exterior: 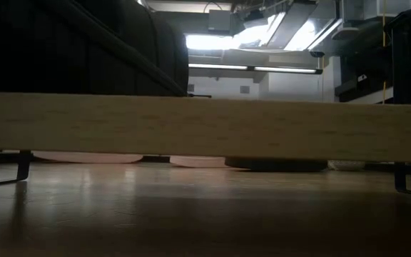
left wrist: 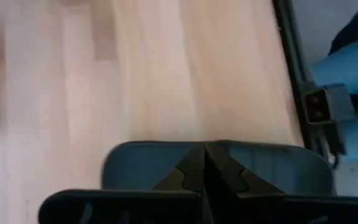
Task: Pick and place slides into the shelf
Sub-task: Put the left black slide on the shelf
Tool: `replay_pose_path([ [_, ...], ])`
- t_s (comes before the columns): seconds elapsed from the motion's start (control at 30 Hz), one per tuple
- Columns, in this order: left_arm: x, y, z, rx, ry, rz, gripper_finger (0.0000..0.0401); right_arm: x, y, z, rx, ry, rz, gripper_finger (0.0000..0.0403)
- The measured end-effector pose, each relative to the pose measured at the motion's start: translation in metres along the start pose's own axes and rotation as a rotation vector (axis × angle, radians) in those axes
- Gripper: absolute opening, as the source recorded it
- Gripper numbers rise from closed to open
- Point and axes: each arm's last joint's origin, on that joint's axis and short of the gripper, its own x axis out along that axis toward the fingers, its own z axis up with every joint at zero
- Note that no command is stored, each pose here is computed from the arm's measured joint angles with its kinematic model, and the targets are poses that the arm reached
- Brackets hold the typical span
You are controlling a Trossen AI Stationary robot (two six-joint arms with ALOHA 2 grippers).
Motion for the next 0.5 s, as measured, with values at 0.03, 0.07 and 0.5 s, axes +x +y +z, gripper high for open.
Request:
replay_pose_path([
  [0.03, 0.0004, 0.0025, 0.0007, -0.006, 0.001, 0.003, 0.0, 0.0, 0.0, 0.0, 0.002, 0.0, 0.0, 0.0017],
  [0.07, 0.0009, 0.0048, 0.0013, -0.01, 0.003, 0.003, 0.0, 0.0, 0.0, 0.0, 0.002, 0.0, 0.0, 0.0017],
  [0.5, 0.0014, 0.0081, 0.0008, 0.018, 0.019, 0.001, 0.0, 0.0, 0.0, 0.0, 0.031, 0.0, 0.0, 0.0017],
])
